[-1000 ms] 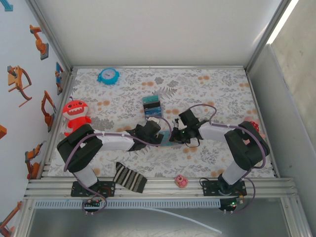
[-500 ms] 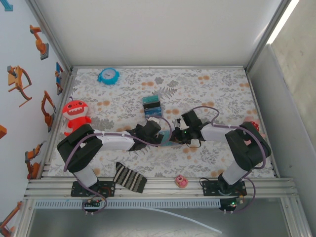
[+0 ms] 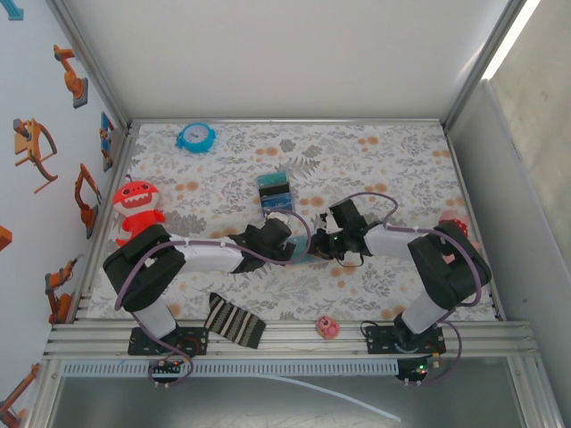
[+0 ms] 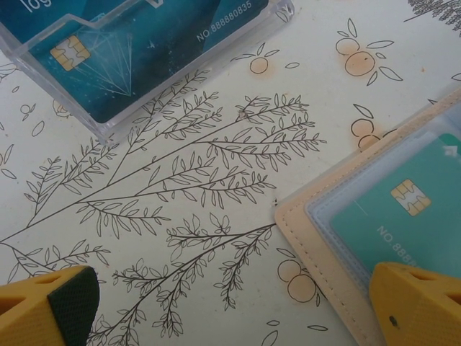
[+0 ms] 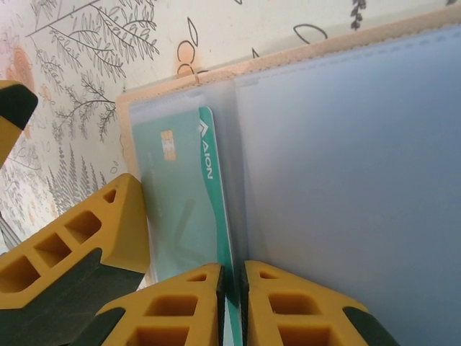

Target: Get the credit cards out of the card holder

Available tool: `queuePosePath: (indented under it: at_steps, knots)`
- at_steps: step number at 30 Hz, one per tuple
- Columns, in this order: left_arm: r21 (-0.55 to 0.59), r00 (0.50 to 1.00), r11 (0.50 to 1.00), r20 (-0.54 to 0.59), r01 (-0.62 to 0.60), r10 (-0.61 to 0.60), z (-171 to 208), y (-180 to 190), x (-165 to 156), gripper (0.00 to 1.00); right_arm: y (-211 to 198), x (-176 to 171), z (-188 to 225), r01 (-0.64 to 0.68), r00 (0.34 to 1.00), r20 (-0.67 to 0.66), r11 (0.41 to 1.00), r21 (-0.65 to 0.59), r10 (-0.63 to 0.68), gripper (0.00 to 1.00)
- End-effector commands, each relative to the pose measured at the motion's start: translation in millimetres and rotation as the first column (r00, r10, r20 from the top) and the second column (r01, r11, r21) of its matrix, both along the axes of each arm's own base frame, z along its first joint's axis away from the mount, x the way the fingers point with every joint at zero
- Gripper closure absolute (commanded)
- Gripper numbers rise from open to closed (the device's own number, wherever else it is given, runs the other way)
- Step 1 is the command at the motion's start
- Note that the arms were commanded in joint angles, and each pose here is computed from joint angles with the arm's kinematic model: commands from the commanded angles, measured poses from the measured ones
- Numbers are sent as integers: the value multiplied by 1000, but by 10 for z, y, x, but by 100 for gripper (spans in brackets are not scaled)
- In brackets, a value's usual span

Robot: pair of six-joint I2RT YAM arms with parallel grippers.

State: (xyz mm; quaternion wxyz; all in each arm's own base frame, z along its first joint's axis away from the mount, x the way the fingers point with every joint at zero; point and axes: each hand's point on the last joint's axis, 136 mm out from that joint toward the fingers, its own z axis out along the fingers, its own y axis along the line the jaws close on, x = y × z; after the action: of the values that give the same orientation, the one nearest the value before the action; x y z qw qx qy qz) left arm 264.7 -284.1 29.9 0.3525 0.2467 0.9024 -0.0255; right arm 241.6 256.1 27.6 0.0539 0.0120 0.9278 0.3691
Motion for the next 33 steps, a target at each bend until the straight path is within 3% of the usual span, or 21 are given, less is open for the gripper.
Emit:
queuePosePath:
  at_steps: [1, 11, 20, 33]
  knots:
    - [28, 999, 999, -14, 33, -33, -3, -28, -51, 3, 58, 33, 101, -1, 1000, 18, 998, 61, -1, 88]
    - [34, 1000, 999, -8, 27, -27, 6, -14, -43, 3, -17, 30, 48, 21, 1000, 10, 998, 55, -21, 100]
    - [39, 1000, 999, 7, 21, -21, 59, -1, -20, 3, -55, 62, 66, 37, 999, 22, 998, 49, -38, 100]
    - [51, 999, 999, 25, 18, -20, 96, 3, 11, 3, -256, 42, 44, 51, 998, 46, 997, -61, -49, 100]
